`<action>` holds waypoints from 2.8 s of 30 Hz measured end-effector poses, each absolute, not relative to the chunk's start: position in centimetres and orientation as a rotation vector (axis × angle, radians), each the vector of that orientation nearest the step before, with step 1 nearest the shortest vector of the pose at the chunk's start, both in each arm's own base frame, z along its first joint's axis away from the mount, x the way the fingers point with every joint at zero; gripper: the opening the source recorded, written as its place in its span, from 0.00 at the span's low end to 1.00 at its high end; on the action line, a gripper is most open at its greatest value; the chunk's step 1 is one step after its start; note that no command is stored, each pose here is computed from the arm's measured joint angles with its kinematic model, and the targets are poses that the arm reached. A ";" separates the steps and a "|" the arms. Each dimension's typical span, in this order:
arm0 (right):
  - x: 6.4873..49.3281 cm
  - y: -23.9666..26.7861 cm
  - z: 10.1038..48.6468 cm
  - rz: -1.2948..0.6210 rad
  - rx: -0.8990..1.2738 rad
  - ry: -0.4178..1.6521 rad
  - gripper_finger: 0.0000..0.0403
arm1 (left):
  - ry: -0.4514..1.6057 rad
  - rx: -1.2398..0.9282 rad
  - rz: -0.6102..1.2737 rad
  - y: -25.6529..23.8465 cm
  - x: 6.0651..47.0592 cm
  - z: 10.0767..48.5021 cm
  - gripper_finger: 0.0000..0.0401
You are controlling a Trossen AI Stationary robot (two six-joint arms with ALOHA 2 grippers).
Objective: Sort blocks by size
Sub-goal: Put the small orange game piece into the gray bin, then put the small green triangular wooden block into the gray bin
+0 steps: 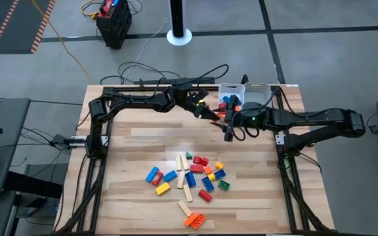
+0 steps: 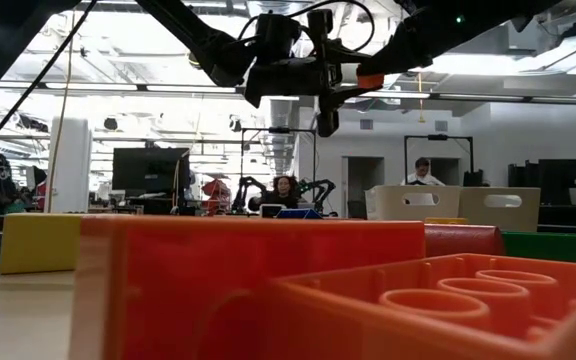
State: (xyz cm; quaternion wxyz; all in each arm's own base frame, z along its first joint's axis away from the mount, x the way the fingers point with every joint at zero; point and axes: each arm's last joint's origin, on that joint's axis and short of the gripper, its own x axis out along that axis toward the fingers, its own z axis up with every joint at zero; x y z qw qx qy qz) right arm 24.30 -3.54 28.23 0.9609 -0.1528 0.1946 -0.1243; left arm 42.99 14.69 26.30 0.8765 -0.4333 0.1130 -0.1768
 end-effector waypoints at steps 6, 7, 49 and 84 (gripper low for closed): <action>24.2 -3.6 28.1 -0.252 -0.304 0.416 0.51 | 0.236 -0.908 -0.360 14.7 43.0 26.2 0.38; 24.2 -3.6 28.0 -0.253 -0.297 0.417 0.51 | 0.236 -0.905 -0.360 14.7 43.0 26.2 0.39; 13.8 -13.1 23.0 -1.079 0.430 1.060 0.42 | 0.688 -0.395 0.260 13.4 37.6 26.8 0.53; 19.1 -7.0 29.8 -0.558 0.273 0.685 0.58 | 0.973 -0.060 -0.083 2.3 36.0 21.9 0.53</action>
